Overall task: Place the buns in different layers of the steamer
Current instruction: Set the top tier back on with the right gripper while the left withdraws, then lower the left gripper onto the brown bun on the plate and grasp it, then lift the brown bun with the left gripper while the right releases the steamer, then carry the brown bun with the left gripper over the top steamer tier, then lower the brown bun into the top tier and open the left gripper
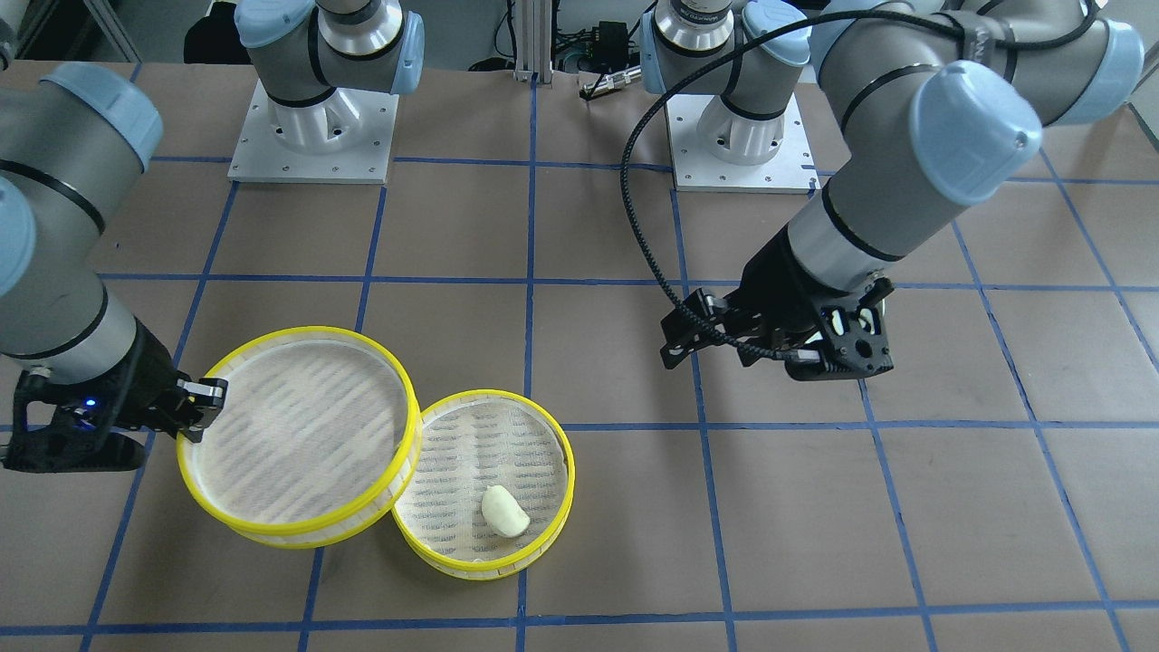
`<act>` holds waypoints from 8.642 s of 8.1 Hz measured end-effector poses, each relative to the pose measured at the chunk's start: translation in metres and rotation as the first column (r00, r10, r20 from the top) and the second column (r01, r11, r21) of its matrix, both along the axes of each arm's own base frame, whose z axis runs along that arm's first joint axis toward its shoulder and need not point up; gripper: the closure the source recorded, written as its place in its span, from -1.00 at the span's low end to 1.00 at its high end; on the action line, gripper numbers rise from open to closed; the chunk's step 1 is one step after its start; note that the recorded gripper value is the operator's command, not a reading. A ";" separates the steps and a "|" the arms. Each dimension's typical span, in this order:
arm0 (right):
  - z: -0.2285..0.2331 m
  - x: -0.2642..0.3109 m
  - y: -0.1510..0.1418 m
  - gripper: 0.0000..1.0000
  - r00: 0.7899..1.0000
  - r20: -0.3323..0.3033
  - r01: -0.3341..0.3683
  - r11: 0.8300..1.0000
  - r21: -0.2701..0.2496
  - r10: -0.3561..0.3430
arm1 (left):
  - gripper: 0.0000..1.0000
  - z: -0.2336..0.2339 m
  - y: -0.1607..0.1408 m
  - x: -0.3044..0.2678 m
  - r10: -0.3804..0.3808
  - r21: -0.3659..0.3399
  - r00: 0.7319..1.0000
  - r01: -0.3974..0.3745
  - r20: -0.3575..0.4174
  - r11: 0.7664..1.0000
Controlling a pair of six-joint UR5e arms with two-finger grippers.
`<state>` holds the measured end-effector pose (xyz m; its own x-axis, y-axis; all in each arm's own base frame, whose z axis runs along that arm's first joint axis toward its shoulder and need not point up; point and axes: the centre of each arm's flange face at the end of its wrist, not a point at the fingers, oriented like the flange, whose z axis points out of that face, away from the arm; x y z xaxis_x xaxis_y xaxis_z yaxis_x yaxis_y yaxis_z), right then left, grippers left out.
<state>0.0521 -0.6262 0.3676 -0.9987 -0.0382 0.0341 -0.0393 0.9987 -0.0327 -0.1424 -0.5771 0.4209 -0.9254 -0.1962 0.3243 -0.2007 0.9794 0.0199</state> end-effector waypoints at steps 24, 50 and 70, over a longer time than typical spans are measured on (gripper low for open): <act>-0.086 0.154 0.000 1.00 0.987 0.048 0.151 0.988 0.020 -0.152 | -0.63 -0.261 0.144 0.227 -0.532 0.573 0.846 0.455 -0.039 0.681; 0.120 0.095 0.116 -0.66 0.986 0.002 0.168 0.985 0.036 -0.168 | 1.00 -0.002 -0.007 0.032 0.102 -0.001 0.995 -0.102 -0.006 0.995; 0.119 0.093 0.114 -0.68 0.993 0.002 0.117 0.993 0.033 -0.117 | -0.98 -0.104 -0.035 -0.163 0.189 0.110 0.939 -0.163 -0.287 0.980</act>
<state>0.1455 -0.5125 0.4867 -0.9965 0.0782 0.0308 0.0782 0.9969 0.0000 -0.3058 -0.6121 0.3170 -0.7388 -0.3854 0.5528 -0.3423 0.9212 0.1848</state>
